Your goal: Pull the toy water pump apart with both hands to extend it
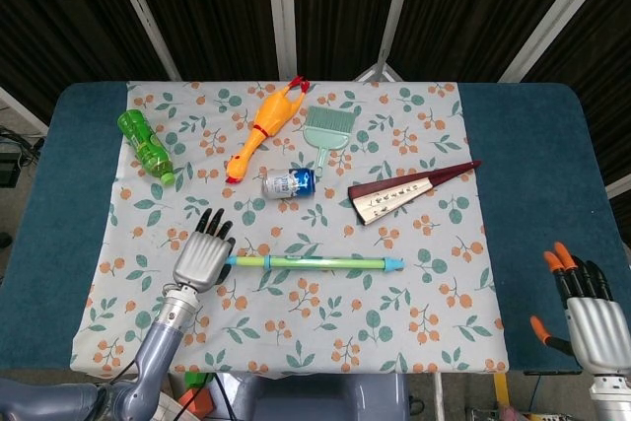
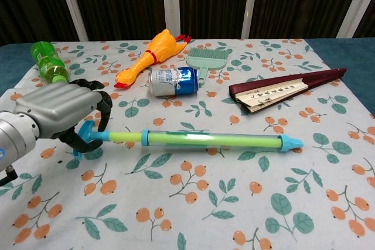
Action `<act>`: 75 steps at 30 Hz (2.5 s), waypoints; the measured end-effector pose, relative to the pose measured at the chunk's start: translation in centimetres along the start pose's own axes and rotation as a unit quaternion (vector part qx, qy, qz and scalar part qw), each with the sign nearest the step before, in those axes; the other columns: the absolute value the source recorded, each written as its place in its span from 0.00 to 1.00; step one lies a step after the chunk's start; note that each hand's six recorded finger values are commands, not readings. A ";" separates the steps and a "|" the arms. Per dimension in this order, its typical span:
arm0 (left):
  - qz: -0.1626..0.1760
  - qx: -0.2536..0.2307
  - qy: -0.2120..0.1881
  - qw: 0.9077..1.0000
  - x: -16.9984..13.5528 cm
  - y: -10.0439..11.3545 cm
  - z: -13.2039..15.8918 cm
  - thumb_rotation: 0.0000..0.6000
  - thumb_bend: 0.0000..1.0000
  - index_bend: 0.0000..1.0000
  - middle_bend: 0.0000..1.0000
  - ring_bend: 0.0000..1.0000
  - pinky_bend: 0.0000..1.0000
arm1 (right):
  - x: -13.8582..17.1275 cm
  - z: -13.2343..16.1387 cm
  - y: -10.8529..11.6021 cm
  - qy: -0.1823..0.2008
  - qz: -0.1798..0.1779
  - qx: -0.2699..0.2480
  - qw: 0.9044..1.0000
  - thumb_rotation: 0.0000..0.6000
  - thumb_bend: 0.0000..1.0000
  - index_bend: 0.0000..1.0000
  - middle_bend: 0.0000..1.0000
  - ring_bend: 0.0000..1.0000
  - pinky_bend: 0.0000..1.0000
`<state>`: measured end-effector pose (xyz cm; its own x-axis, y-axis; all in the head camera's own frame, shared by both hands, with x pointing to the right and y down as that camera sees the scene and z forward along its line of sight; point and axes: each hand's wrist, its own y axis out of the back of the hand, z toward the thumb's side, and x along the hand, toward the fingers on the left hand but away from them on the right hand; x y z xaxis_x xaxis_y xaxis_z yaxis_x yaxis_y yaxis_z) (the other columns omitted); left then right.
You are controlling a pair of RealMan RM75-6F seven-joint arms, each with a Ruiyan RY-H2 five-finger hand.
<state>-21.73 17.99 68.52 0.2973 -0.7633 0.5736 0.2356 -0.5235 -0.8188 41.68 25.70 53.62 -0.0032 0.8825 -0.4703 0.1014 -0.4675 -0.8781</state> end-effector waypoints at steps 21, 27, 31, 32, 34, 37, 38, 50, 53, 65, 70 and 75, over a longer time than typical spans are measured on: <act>0.002 0.003 -0.012 1.000 -0.4 0.7 -0.5 1.00 0.52 0.59 0.19 0.00 0.02 | -6.4 13.9 -4.8 0.074 0.117 -0.058 0.989 1.00 0.31 0.12 0.00 0.00 0.00; 0.002 -0.001 -0.010 1.000 -0.4 0.9 -1.3 1.00 0.52 0.59 0.19 0.00 0.02 | -7.4 18.8 -7.5 0.087 0.141 -0.076 0.983 1.00 0.31 0.17 0.02 0.00 0.00; 0.001 -0.012 -0.008 1.000 -0.4 1.0 -1.7 1.00 0.52 0.59 0.19 0.00 0.02 | -8.0 21.3 -8.6 0.097 0.142 -0.077 0.982 1.00 0.31 0.20 0.03 0.00 0.00; 0.001 -0.014 -0.008 1.000 -0.5 1.0 -1.8 1.00 0.52 0.59 0.19 0.00 0.02 | -8.1 21.8 -8.8 0.098 0.140 -0.076 0.982 1.00 0.31 0.20 0.03 0.00 0.00; 0.000 -0.016 -0.007 1.000 -0.5 1.0 -2.1 1.00 0.52 0.59 0.19 0.00 0.02 | -8.7 22.5 -9.3 0.097 0.136 -0.072 0.983 1.00 0.31 0.20 0.03 0.00 0.00; -0.001 -0.018 -0.007 1.000 -0.6 0.9 -2.5 1.00 0.52 0.60 0.19 0.00 0.02 | -9.6 23.1 -9.7 0.088 0.129 -0.065 0.986 1.00 0.31 0.20 0.03 0.00 0.00; -0.001 -0.019 -0.006 1.000 -0.6 0.9 -2.6 1.00 0.52 0.60 0.19 0.00 0.02 | -9.9 23.2 -9.8 0.085 0.127 -0.061 0.986 1.00 0.31 0.20 0.03 0.00 0.00; 0.001 -0.021 -0.021 1.000 -0.9 1.3 -2.9 1.00 0.52 0.61 0.20 0.00 0.02 | -12.1 21.7 -10.8 0.033 0.115 -0.019 0.993 1.00 0.31 0.17 0.03 0.00 0.00; 0.003 -0.020 -0.026 0.999 -1.1 1.5 -2.8 1.00 0.52 0.61 0.20 0.00 0.02 | -12.0 21.2 -11.2 0.026 0.120 -0.014 0.992 1.00 0.31 0.17 0.03 0.00 0.00; 0.000 -0.016 -0.032 0.999 -1.5 1.6 -2.6 1.00 0.52 0.62 0.20 0.00 0.02 | -12.1 20.7 -11.8 0.016 0.126 -0.022 0.992 1.00 0.31 0.24 0.03 0.00 0.00; -0.002 -0.014 -0.036 0.999 -1.6 1.5 -2.6 1.00 0.52 0.62 0.20 0.00 0.02 | -12.2 20.9 -12.2 0.019 0.128 -0.025 0.991 1.00 0.31 0.24 0.03 0.00 0.00; 0.000 -0.013 -0.033 0.999 -1.6 1.8 -3.0 1.00 0.52 0.63 0.20 0.00 0.02 | -12.5 21.2 -12.9 0.018 0.134 -0.033 0.990 1.00 0.31 0.24 0.03 0.00 0.00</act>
<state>-24.55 17.19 66.06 0.3581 -0.7371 0.5731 0.2111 -0.5339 -0.8187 19.34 19.66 68.95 0.0679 0.7285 -0.6817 0.1590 -0.6824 -0.7134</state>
